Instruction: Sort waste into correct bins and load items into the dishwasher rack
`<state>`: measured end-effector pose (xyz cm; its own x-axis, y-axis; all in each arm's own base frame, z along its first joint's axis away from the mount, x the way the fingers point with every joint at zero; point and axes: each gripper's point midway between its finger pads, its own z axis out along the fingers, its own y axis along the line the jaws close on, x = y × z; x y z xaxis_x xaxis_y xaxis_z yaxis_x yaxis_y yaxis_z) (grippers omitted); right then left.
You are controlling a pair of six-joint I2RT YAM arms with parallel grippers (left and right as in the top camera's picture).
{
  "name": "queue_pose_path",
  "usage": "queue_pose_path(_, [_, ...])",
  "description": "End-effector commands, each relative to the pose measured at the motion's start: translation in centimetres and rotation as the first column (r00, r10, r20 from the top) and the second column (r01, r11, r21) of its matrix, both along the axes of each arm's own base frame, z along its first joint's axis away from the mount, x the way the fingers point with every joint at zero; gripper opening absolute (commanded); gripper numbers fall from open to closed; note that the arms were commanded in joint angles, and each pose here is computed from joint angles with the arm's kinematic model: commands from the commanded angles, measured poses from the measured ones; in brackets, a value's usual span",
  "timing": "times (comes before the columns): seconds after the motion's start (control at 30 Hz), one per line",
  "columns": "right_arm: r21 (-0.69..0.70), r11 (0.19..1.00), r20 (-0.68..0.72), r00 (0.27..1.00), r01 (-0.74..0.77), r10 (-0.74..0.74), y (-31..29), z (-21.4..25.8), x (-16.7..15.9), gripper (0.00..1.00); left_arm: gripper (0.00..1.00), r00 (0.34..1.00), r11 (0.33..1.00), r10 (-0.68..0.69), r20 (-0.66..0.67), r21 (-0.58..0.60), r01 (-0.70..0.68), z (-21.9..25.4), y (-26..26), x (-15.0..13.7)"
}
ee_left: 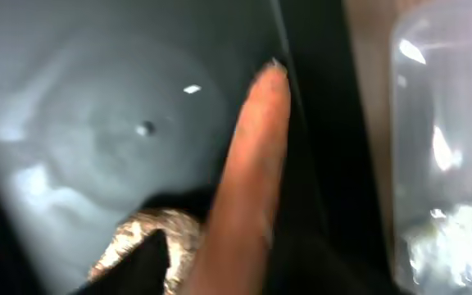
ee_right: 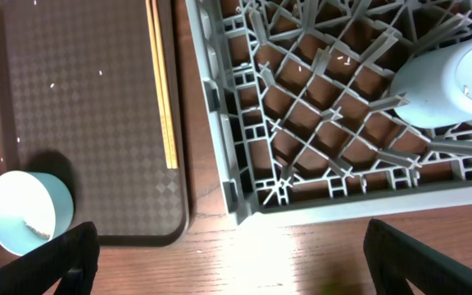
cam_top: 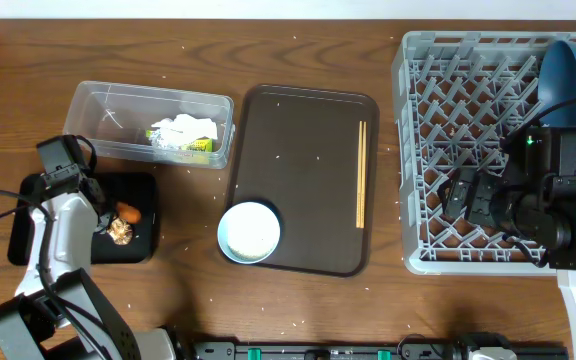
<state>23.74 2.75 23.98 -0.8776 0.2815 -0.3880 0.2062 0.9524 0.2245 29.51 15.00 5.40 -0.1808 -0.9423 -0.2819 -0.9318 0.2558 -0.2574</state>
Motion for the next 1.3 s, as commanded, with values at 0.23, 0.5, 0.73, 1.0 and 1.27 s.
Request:
queue_pose_path(0.23, [-0.009,1.000,0.015,1.000,-0.015,0.015,-0.1,0.3,0.1,0.95,0.66,0.861,0.912,-0.394,0.321,0.023,0.409,9.8,-6.6,3.4])
queue_pose_path(0.5, [0.014,1.000,0.118,0.993,0.020,-0.021,0.0,1.6,2.4,0.95,0.67,0.200,0.317,-0.926,0.321,0.370,0.873,15.9,-22.9,2.2])
queue_pose_path(0.73, [0.053,0.995,0.162,0.982,0.085,-0.092,-0.5,2.4,3.5,0.96,0.67,-0.097,-0.029,-0.986,0.134,0.438,0.898,13.2,-33.6,0.4])
queue_pose_path(1.0, [0.079,0.992,0.121,0.986,0.103,-0.112,-0.3,1.9,2.8,0.96,0.67,-0.216,-0.188,-0.976,0.016,0.429,0.884,7.8,-40.7,0.1])
queue_pose_path(1.27, [0.058,0.995,0.084,0.993,0.079,-0.084,-0.3,1.3,1.9,0.98,0.67,-0.194,-0.183,-0.981,-0.003,0.349,0.919,2.4,-42.2,1.1])
